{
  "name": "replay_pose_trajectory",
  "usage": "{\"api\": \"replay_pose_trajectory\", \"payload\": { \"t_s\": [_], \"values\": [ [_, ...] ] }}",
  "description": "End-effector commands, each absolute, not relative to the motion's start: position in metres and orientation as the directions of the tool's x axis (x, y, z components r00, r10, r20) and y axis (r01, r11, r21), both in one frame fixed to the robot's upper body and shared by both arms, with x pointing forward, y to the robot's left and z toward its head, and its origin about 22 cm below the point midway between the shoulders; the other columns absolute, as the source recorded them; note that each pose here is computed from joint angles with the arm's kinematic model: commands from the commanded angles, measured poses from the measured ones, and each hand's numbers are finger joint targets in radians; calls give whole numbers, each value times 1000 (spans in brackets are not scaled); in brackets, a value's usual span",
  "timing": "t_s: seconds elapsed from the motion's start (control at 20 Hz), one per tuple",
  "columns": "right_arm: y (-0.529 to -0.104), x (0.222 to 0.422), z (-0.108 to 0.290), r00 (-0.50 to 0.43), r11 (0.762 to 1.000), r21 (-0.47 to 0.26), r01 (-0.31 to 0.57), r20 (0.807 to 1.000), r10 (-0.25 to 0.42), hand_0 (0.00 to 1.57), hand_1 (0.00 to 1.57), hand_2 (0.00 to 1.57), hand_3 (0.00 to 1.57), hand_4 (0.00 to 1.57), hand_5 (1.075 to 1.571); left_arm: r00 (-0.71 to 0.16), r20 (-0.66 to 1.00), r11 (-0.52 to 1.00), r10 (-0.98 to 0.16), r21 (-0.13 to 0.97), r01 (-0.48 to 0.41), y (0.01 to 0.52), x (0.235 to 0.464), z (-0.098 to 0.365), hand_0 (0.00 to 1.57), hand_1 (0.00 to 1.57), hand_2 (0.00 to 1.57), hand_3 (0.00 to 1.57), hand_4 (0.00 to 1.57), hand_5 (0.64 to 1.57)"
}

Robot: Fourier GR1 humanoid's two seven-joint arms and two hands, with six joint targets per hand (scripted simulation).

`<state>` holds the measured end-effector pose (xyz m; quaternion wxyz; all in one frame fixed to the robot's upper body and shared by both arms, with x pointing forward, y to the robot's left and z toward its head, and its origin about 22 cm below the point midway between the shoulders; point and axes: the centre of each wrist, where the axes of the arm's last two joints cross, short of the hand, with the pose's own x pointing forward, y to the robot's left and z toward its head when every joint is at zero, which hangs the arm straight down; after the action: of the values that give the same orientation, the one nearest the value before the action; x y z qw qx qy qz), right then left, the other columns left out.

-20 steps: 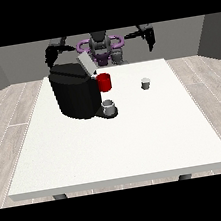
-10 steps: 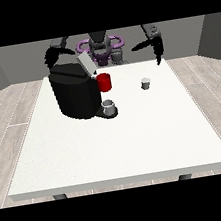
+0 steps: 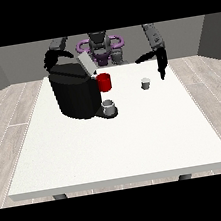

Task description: Insert the coffee pod into the coffee machine and close the lid

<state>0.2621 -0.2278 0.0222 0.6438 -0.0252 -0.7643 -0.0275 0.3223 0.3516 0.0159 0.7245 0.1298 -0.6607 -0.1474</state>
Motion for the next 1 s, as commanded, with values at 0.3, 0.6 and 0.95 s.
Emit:
{"api": "replay_pose_trajectory", "payload": {
  "t_s": [0.3,0.6,0.95],
  "values": [
    [-204,266,14,-80,995,-17,93,996,25,0,0,0,0,392,1571,159,845,859,-511,493,136,338,335,-10,0,0,198,0,0,1571],
    [-225,293,17,-72,991,-59,122,995,68,0,0,0,0,422,1571,168,807,825,-566,550,133,333,341,-14,647,647,718,349,0,1571],
    [-210,296,16,-71,991,-54,119,995,63,0,0,0,0,427,1571,161,703,721,-693,669,179,348,347,-10,580,580,719,472,0,1571]
  ]
}}
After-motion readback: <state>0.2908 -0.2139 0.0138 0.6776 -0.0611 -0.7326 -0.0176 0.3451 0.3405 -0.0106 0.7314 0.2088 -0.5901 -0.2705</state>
